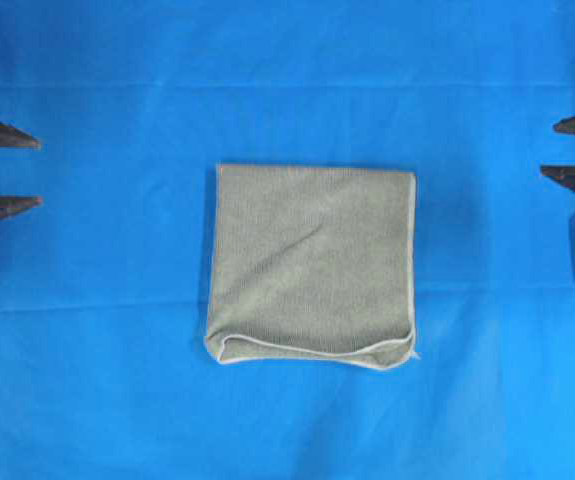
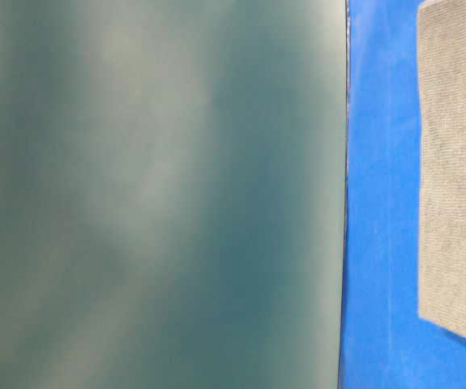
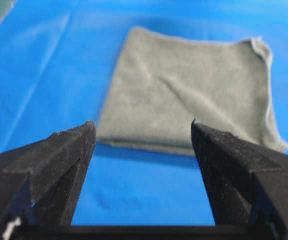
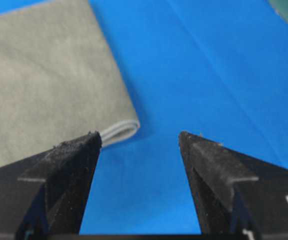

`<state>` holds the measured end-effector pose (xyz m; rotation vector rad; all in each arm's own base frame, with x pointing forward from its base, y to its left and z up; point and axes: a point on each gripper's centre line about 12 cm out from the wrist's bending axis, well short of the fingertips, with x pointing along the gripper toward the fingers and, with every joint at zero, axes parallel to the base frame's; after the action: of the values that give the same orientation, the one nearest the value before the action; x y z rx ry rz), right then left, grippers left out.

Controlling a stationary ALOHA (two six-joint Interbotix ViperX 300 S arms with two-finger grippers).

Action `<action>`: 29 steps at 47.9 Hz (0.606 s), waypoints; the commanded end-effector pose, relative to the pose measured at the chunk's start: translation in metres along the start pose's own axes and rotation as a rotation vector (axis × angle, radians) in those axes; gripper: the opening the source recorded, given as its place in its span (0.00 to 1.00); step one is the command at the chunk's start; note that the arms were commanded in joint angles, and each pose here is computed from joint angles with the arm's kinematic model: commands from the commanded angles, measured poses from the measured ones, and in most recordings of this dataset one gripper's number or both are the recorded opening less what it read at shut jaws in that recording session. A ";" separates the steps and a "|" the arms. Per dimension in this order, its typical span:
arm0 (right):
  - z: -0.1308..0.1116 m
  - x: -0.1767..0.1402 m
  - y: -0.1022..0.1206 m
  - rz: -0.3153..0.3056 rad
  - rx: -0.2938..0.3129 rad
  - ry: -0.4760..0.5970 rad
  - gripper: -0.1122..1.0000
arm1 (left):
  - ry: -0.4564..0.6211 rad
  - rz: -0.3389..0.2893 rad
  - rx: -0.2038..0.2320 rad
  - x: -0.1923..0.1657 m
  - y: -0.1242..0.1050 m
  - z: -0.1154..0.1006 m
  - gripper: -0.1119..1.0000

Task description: Fold a large towel.

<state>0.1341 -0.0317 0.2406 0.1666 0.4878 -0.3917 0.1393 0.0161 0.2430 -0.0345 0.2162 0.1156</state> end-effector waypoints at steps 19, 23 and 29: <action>0.005 0.000 0.002 0.007 0.008 -0.012 0.68 | -0.019 0.004 -0.002 0.001 0.001 0.006 0.76; 0.006 -0.001 0.002 0.008 0.007 -0.015 0.68 | -0.017 0.004 -0.002 0.001 0.001 0.006 0.76; 0.006 -0.001 0.002 0.008 0.008 -0.016 0.68 | -0.015 0.004 -0.002 0.001 0.001 0.006 0.76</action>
<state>0.1351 -0.0313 0.2392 0.1712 0.4900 -0.3911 0.1403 0.0165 0.2429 -0.0344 0.2116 0.1174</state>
